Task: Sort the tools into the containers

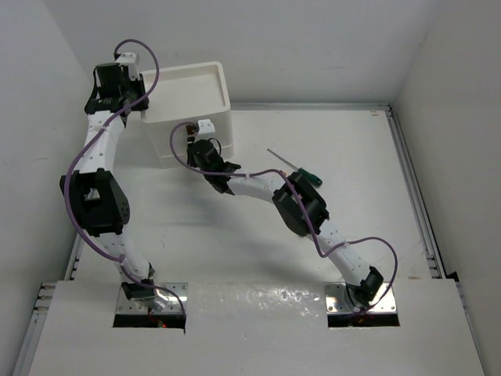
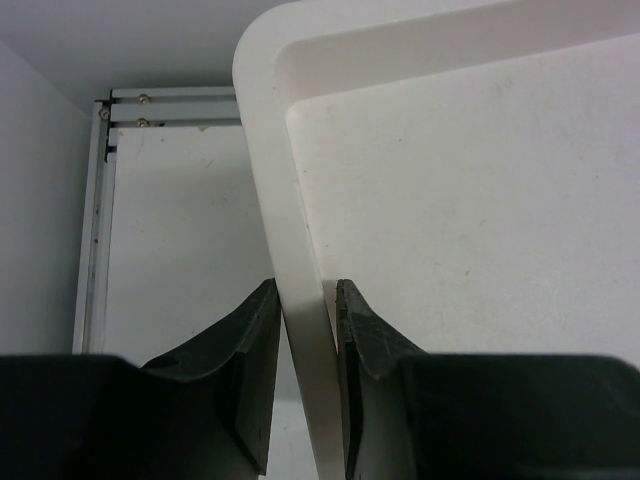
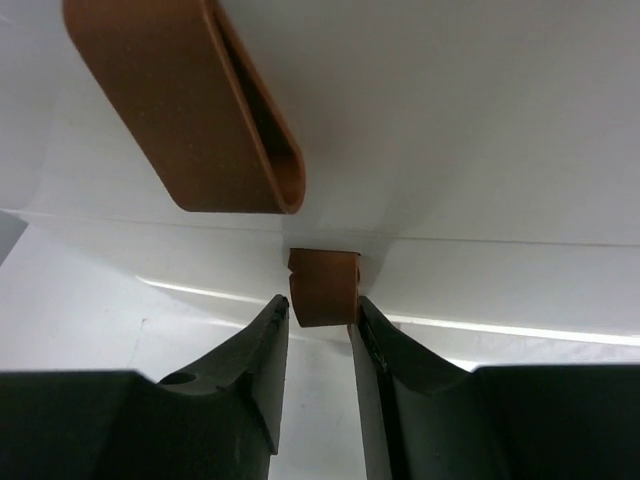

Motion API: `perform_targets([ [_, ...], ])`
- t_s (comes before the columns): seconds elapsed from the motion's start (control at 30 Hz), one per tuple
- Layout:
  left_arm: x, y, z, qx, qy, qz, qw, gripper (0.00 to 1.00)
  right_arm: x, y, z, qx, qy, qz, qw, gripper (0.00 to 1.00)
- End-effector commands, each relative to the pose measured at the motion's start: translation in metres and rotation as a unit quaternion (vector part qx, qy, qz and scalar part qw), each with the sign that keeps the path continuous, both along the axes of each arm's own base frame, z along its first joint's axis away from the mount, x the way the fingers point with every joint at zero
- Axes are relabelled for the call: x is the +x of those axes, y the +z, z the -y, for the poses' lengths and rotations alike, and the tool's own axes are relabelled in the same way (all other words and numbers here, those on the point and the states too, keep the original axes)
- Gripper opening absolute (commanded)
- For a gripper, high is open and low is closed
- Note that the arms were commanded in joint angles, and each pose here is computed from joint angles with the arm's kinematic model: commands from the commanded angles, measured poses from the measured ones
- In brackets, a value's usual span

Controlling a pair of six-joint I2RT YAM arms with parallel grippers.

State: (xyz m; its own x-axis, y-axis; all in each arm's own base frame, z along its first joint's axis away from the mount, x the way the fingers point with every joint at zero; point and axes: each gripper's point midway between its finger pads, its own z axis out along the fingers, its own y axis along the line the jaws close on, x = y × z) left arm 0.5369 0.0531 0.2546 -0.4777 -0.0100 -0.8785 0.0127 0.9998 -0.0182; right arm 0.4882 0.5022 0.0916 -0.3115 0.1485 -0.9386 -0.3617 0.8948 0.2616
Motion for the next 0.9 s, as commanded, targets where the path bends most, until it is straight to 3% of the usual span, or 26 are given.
perform_targets([
  [0.0,-0.026,-0.027,0.033,-0.03,-0.068,-0.062,0.995,0.0,0.045,0.079,0.033,0.064,-0.097,0.083,0.99,0.31],
  [0.4,-0.03,-0.038,0.032,-0.026,-0.067,-0.072,0.995,0.0,0.048,0.088,0.028,0.071,-0.094,0.086,0.989,0.22],
  [0.5,-0.032,-0.041,0.032,-0.024,-0.067,-0.075,0.995,0.0,0.049,0.09,0.027,0.064,-0.092,0.092,0.989,0.09],
  [0.53,-0.032,-0.041,0.031,-0.024,-0.065,-0.075,0.995,0.0,0.049,0.09,0.029,0.06,-0.095,0.093,0.989,0.0],
  [0.83,-0.031,-0.046,0.024,-0.018,-0.044,-0.081,0.996,0.0,0.028,0.079,0.036,0.031,-0.055,0.088,0.994,0.0],
  [0.87,-0.031,-0.046,0.022,-0.014,-0.038,-0.082,0.996,0.0,0.021,0.096,0.037,0.038,-0.044,0.096,0.994,0.0],
])
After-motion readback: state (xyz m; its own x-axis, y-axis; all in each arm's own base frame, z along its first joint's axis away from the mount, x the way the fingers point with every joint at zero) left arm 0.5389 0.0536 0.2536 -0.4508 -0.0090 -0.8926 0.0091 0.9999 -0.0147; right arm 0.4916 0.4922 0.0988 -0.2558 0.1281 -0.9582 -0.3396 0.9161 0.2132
